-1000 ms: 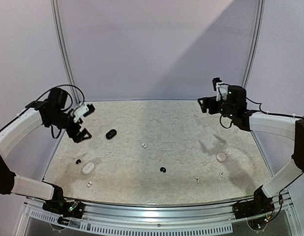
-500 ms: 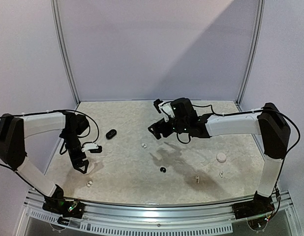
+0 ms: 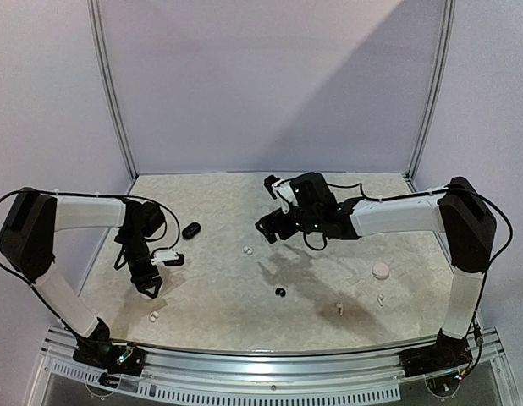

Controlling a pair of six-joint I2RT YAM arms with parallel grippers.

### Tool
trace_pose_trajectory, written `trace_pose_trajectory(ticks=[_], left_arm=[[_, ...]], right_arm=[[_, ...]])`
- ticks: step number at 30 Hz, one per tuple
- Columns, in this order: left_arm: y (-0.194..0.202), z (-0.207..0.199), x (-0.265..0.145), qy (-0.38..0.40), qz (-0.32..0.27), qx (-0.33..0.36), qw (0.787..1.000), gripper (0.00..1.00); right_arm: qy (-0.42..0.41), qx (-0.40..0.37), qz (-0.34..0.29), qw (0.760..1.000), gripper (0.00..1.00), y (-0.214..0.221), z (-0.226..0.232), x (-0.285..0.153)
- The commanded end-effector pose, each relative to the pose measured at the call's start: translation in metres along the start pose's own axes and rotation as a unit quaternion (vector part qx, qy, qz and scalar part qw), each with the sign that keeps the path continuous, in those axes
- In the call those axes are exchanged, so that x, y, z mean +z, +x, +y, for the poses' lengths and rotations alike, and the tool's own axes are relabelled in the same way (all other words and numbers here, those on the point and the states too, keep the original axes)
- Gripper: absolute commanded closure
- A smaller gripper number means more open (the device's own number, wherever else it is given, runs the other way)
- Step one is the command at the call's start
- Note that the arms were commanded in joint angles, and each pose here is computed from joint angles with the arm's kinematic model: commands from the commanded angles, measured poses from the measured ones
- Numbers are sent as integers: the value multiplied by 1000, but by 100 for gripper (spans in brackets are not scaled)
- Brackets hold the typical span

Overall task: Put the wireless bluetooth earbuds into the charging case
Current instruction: Pick up the charging case from the corner of the board, then pass from the left arm to the right

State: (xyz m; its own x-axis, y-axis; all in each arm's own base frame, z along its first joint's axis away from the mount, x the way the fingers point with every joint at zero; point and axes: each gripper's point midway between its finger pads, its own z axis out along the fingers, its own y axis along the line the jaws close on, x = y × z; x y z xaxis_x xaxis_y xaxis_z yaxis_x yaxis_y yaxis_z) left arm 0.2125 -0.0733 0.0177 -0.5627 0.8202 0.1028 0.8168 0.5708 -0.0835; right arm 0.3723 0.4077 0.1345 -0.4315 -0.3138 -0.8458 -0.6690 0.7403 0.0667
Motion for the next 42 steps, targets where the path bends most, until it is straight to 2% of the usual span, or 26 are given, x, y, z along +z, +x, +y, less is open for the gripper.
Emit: trace_pose_trajectory(ticks=[1, 3, 5, 9, 12, 16, 20, 23, 28, 30, 33, 42], left_arm=[[0, 0, 8, -17, 7, 10, 1000, 29], [0, -1, 10, -15, 4, 11, 1000, 33], [-1, -2, 11, -14, -1, 12, 1000, 41], [-3, -10, 11, 1, -17, 17, 1000, 48], [-8, -10, 3, -7, -38, 25, 999, 62], [-22, -2, -22, -44, -94, 48, 993, 72], [-47, 10, -70, -96, -174, 77, 977, 80], [-70, 13, -116, -135, -249, 121, 951, 80], [-110, -2, -194, -198, -401, 204, 871, 80], [-124, -9, -211, -202, -431, 213, 853, 81], [-139, -16, -220, -194, -441, 214, 850, 83], [-168, -26, -218, -193, -439, 225, 849, 84]], right_arm=[[7, 5, -3, 1000, 3, -2, -2, 7], [7, 5, -5, 1000, 3, -4, -2, 8], [7, 6, -6, 1000, 3, -6, -2, 9], [7, 6, -8, 1000, 3, -9, -1, 9], [12, 6, -10, 1000, 2, -13, -3, 7], [20, 19, 1, 1000, 1, -23, -5, 1], [0, 83, 29, 996, 2, -46, -9, -5], [-69, 142, 44, 987, 8, -58, 1, -10], [-172, 215, 36, 961, 25, -84, 34, -16], [-218, 240, 44, 945, 32, -89, 51, -15], [-265, 254, 56, 929, 35, -94, 78, -15], [-360, 228, 75, 902, 34, -102, 135, -16]])
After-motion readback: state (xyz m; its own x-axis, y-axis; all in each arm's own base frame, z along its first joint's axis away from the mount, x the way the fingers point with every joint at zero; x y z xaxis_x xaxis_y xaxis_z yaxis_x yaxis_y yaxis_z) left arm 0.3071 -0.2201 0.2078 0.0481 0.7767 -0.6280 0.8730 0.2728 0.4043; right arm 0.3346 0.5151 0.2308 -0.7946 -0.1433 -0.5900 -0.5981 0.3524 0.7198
